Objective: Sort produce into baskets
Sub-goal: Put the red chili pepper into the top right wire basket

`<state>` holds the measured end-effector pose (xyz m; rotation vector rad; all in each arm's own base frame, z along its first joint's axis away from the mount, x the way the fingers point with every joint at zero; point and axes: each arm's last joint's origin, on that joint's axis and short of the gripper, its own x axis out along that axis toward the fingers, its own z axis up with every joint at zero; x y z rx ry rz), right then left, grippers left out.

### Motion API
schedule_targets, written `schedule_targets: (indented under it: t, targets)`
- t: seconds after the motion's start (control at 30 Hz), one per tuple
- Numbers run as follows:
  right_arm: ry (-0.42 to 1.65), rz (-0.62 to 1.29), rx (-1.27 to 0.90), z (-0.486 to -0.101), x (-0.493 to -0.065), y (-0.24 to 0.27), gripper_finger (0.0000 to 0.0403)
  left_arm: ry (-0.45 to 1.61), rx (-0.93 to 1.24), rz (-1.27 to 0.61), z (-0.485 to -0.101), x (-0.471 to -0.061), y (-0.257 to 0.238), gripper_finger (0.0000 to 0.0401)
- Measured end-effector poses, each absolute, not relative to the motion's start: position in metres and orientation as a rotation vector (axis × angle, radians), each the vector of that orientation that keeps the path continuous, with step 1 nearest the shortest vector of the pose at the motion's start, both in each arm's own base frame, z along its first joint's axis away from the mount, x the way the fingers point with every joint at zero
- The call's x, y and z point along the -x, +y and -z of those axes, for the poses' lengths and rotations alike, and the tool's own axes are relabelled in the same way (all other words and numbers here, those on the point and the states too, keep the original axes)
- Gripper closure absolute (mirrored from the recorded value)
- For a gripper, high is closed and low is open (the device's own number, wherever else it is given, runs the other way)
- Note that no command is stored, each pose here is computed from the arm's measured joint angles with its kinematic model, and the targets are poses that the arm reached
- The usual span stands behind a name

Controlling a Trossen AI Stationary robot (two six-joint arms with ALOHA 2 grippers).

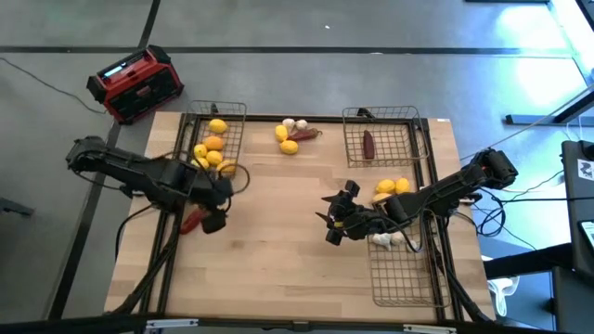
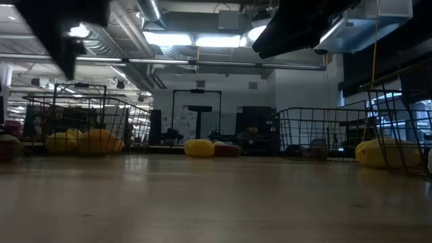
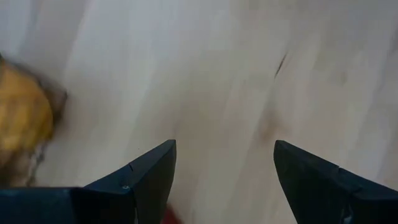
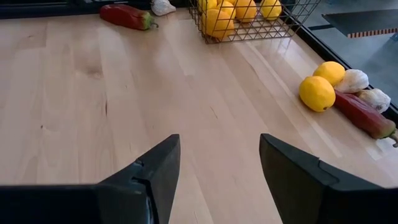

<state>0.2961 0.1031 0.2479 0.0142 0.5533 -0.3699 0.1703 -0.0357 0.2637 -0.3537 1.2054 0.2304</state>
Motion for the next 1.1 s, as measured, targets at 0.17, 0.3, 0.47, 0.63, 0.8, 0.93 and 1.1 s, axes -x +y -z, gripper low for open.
schedule_targets:
  t: [0.17, 0.3, 0.47, 0.63, 0.8, 0.93, 1.1]
  targets:
    - [0.553, 0.37, -0.014, -0.248, -0.296, 0.103, 0.0188, 1.342, 0.362, -0.306, -0.24, -0.167, -0.044, 0.0137]
    - [0.553, 0.37, -0.014, -0.248, -0.296, 0.103, 0.0188, 1.426, 0.35, -0.359, -0.222, -0.165, -0.048, 0.0137]
    - [0.553, 0.37, -0.014, -0.248, -0.296, 0.103, 0.0188, 1.524, 0.367, -0.467, -0.202, -0.161, -0.047, 0.0137]
    - [0.553, 0.37, -0.014, -0.248, -0.296, 0.103, 0.0188, 1.6, 0.419, -0.586, -0.186, -0.154, -0.046, 0.0137]
    - [0.553, 0.37, -0.015, -0.248, -0.296, 0.103, 0.0188, 1.628, 0.457, -0.638, -0.173, -0.15, -0.046, 0.0137]
    - [0.553, 0.37, -0.015, -0.248, -0.296, 0.103, 0.0188, 1.65, 0.443, -0.664, -0.167, -0.152, -0.046, 0.0137]
    - [0.552, 0.369, -0.015, -0.248, -0.296, 0.103, 0.0188, 1.699, 0.41, -0.699, -0.158, -0.156, -0.047, 0.0137]
